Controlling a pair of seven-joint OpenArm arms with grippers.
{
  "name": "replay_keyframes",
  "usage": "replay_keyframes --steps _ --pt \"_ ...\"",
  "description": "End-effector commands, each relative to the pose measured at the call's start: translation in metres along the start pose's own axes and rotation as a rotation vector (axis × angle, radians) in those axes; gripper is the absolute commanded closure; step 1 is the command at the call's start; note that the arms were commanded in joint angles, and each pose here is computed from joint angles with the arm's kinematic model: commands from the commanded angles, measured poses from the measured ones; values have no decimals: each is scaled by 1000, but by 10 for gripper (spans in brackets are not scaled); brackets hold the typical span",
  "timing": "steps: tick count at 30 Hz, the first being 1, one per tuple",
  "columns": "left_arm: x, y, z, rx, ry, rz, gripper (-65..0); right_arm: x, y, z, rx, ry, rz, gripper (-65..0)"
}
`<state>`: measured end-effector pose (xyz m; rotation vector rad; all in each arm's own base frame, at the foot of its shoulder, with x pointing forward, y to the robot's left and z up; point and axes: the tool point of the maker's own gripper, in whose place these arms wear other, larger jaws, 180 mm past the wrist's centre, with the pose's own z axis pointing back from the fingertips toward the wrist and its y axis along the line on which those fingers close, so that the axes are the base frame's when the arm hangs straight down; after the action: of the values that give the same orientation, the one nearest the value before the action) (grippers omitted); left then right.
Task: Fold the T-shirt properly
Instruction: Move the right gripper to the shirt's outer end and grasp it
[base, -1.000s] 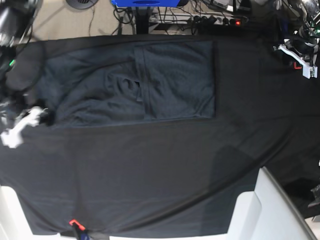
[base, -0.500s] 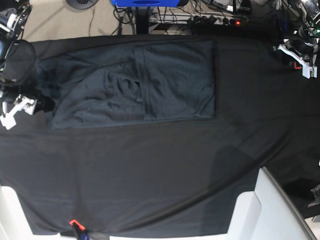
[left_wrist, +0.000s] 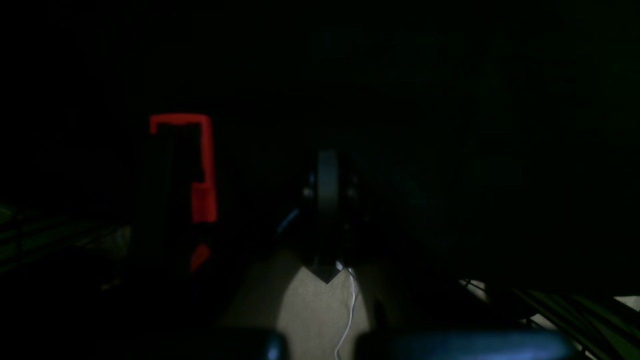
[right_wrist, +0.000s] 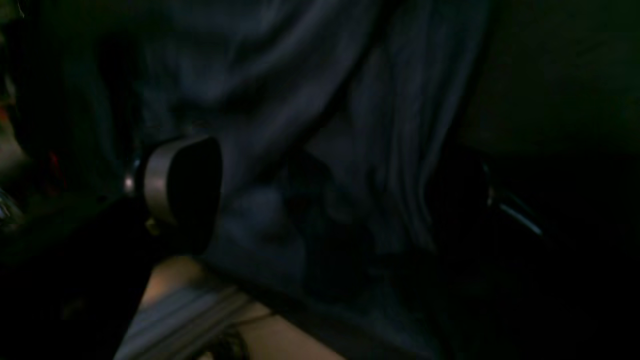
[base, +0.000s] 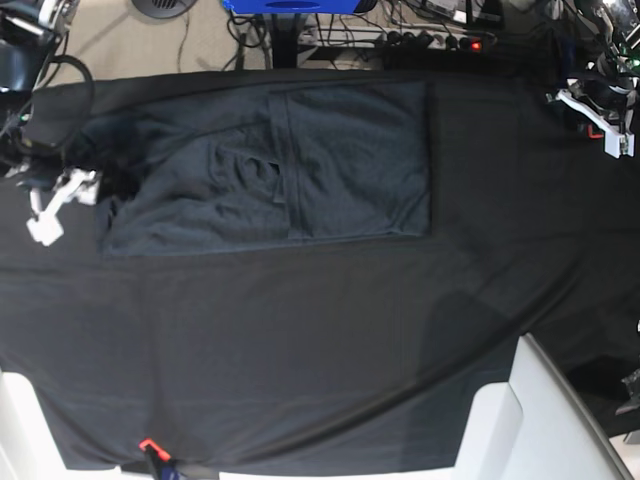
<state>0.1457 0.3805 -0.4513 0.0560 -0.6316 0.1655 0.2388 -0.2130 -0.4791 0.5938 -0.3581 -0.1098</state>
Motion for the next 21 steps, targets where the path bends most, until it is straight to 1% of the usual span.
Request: replay_keyframes --steps 1,9,12,14,15,19,21 --pt "17 7 4 8 -47 -20 0 -1 -1 1 -22 37 25 -591" --pt "17 6 4 7 -48 -18 0 -5 11 -11 -3 78 71 -591" --pt "16 6 4 7 -45 -18 0 -11 24 -22 27 93 74 -590" --pt "16 6 4 7 -45 -18 0 -15 25 -24 30 100 70 -590" --pt "16 6 4 6 -45 -16 0 -16 28 -26 36 101 68 -581" --pt "16 6 4 6 -45 -16 0 -18 31 -30 45 103 64 -467" --pt "16 6 4 6 -45 -16 0 -18 31 -30 45 103 64 -428"
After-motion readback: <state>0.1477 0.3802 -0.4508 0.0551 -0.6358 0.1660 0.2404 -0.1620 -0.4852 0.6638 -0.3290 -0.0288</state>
